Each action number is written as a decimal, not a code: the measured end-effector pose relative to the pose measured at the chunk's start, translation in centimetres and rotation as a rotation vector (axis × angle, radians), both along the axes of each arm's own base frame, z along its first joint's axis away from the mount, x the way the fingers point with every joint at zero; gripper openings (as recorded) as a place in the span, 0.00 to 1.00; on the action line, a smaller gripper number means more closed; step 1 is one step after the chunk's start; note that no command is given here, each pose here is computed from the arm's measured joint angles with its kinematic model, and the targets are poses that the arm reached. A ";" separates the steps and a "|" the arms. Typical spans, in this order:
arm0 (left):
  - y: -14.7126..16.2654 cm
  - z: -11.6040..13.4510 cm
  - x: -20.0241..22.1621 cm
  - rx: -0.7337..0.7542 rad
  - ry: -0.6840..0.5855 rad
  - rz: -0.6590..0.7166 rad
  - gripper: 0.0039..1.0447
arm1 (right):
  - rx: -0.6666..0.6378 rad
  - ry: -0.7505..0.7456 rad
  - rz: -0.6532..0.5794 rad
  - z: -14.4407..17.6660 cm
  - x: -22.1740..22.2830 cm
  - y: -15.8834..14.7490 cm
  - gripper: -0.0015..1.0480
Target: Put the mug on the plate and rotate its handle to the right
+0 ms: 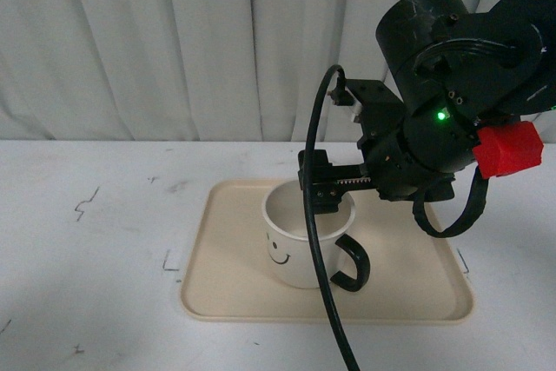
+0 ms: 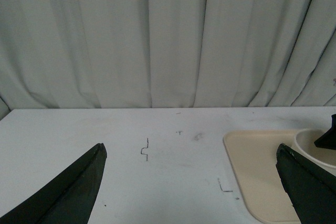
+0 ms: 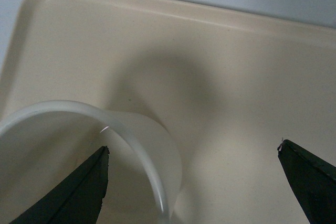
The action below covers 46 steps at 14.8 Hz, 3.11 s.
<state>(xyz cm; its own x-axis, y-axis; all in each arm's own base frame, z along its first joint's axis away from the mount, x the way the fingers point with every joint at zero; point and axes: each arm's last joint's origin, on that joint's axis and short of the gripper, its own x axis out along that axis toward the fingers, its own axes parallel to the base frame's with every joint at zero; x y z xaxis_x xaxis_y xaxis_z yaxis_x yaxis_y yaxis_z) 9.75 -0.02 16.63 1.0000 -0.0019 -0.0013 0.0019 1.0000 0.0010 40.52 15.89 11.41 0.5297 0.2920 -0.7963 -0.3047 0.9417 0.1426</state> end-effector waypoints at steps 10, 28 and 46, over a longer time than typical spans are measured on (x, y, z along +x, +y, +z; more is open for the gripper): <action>0.0 0.0 0.0 0.000 0.000 0.000 0.94 | -0.032 0.007 0.005 -0.6 0.0 0.2 0.64; 0.0 0.0 0.0 0.000 0.000 0.000 0.94 | -0.346 -0.107 0.983 2.5 2.6 -1.8 0.03; 0.0 0.0 0.0 0.000 -0.001 0.000 0.94 | -0.027 -0.962 -0.364 10.6 -10.4 -12.3 0.28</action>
